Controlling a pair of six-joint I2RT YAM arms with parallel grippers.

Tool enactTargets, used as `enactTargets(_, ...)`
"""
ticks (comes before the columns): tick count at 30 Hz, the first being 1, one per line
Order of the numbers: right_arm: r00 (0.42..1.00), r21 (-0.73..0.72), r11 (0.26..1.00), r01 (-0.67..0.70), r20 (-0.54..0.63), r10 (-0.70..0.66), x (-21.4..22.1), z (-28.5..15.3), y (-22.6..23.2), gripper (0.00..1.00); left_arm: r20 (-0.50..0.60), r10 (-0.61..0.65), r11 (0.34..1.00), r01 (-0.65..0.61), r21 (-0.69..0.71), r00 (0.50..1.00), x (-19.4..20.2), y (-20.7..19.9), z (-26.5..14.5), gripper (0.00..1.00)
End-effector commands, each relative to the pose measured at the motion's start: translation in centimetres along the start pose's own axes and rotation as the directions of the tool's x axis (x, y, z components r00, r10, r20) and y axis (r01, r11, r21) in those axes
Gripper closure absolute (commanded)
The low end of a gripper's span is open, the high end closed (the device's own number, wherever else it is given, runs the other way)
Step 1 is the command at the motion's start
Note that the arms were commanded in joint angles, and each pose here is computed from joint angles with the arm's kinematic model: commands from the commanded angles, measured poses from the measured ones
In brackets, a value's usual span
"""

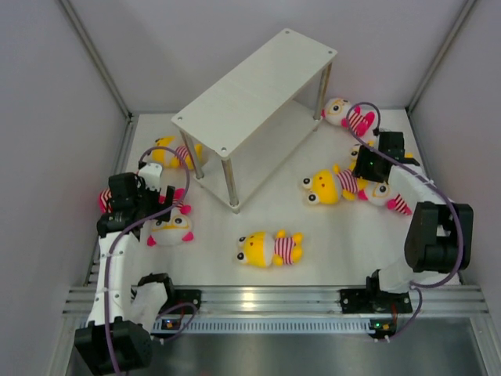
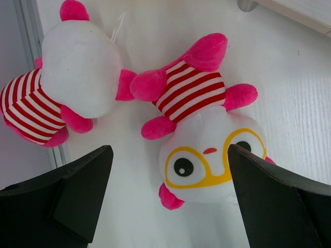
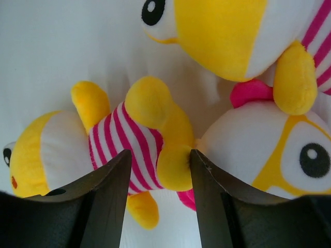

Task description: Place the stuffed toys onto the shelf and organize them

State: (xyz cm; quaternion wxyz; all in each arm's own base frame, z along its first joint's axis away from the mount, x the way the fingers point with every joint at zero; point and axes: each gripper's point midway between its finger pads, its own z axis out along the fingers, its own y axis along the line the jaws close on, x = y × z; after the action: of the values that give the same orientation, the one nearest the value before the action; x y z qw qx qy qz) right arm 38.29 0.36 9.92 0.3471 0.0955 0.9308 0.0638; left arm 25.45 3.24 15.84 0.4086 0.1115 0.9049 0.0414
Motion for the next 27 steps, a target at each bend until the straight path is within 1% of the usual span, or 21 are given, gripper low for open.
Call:
enactTargets(1, 1.000, -0.019, 1.000, 0.023, -0.015, -0.023, -0.8, 1.2, 0.4, 0.50, 0.034, 0.005, 1.000, -0.005, 0.005, 0.999, -1.2, 0.0, -0.5, 0.01)
enactTargets(3, 1.000, -0.035, 0.999, 0.027, -0.015, -0.028, -1.1, 1.7, 0.7, 0.50, 0.031, 0.001, 1.000, -0.001, 0.007, 1.000, -1.1, -0.1, -0.4, 0.01)
enactTargets(4, 0.999, -0.083, 0.996, 0.025, -0.044, -0.029, -0.5, 2.3, 1.5, 0.50, 0.027, 0.000, 1.000, -0.001, 0.012, 1.000, -1.0, -0.2, -0.4, 0.01)
enactTargets(5, 0.998, -0.116, 0.993, 0.025, -0.049, -0.031, -0.7, 2.5, 2.2, 0.50, 0.028, 0.003, 1.000, -0.004, 0.013, 1.000, -1.0, -0.2, -0.4, 0.01)
enactTargets(7, 0.995, -0.170, 0.985, 0.032, -0.088, -0.048, 0.5, 3.0, 3.6, 0.50, 0.029, 0.001, 1.000, -0.001, 0.010, 1.000, -1.1, -0.1, -0.4, 0.01)
enactTargets(8, 0.993, -0.174, 0.984, 0.040, -0.100, -0.058, 1.0, 3.2, 4.0, 0.51, 0.027, 0.001, 1.000, -0.001, 0.005, 1.000, -1.1, 0.0, -0.4, 0.01)
enactTargets(9, 0.991, -0.192, 0.980, 0.057, -0.105, -0.078, 1.6, 3.3, 5.2, 0.53, 0.025, 0.001, 1.000, -0.001, -0.002, 1.000, -1.1, 0.1, -0.4, 0.01)
enactTargets(10, 0.989, -0.206, 0.977, 0.052, -0.123, -0.079, 2.5, 3.4, 5.6, 0.63, 0.024, -0.001, 1.000, 0.001, -0.008, 1.000, -1.1, 0.2, -0.4, 0.01)
enactTargets(12, 0.991, -0.226, 0.974, 0.020, -0.127, -0.050, 2.9, 3.4, 6.1, 0.81, 0.023, 0.001, 1.000, -0.001, -0.011, 1.000, -1.2, 0.3, -0.4, 0.01)
enactTargets(13, 0.993, -0.241, 0.970, 0.011, -0.110, -0.038, 2.5, 3.1, 6.5, 1.00, 0.024, -0.002, 1.000, 0.002, -0.013, 1.000, -1.2, 0.3, -0.4, 0.01)
enactTargets(15, 0.996, -0.252, 0.967, -0.034, -0.094, 0.010, 2.0, 2.6, 6.9, 1.00, 0.020, -0.004, 1.000, 0.004, -0.011, 1.000, -1.1, 0.3, -0.4, 0.01)
enactTargets(17, 0.998, -0.295, 0.954, -0.062, -0.020, 0.058, -0.1, 1.0, 7.9, 1.00, 0.009, -0.015, 1.000, 0.015, -0.014, 1.000, -0.8, 0.3, -0.3, 0.01)
enactTargets(18, 0.992, -0.306, 0.944, -0.125, -0.007, 0.130, -0.9, 0.4, 8.4, 1.00, 0.005, -0.019, 1.000, 0.019, -0.009, 1.000, -0.8, 0.2, -0.3, 0.01)
enactTargets(20, 0.972, -0.368, 0.915, -0.165, 0.096, 0.214, -3.8, -1.8, 9.6, 1.00, -0.008, -0.019, 1.000, 0.019, -0.005, 1.000, -0.5, 0.1, -0.4, 0.01)
enactTargets(21, 0.946, -0.411, 0.879, -0.240, 0.103, 0.307, -4.9, -2.7, 10.5, 1.00, -0.015, -0.017, 1.000, 0.016, -0.011, 1.000, -0.3, 0.1, -0.5, 0.01)
enactTargets(22, 0.927, -0.443, 0.856, -0.268, 0.124, 0.354, -5.8, -3.9, 10.9, 1.00, -0.021, -0.014, 1.000, 0.013, -0.022, 1.000, -0.1, 0.3, -0.5, 0.01)
enactTargets(23, 0.901, -0.497, 0.826, -0.266, 0.175, 0.396, -7.7, -4.9, 11.7, 1.00, -0.036, -0.018, 0.998, 0.016, -0.057, 0.999, 0.2, 0.9, -0.6, 0.01)
enactTargets(24, 0.864, -0.528, 0.780, -0.335, 0.157, 0.478, -8.5, -5.7, 12.2, 1.00, -0.047, -0.019, 0.997, 0.015, -0.069, 0.999, 0.4, 1.1, -0.7, 0.01)
enactTargets(26, 0.819, -0.565, 0.742, -0.361, 0.190, 0.542, -10.4, -6.8, 12.8, 1.00, -0.062, -0.022, 0.995, 0.016, -0.095, 0.998, 0.6, 1.6, -1.0, 0.01)
enactTargets(27, 0.795, -0.592, 0.712, -0.379, 0.186, 0.577, -11.2, -7.4, 13.6, 1.00, -0.069, -0.019, 0.994, 0.012, -0.110, 0.997, 0.5, 1.9, -1.2, 0.01)
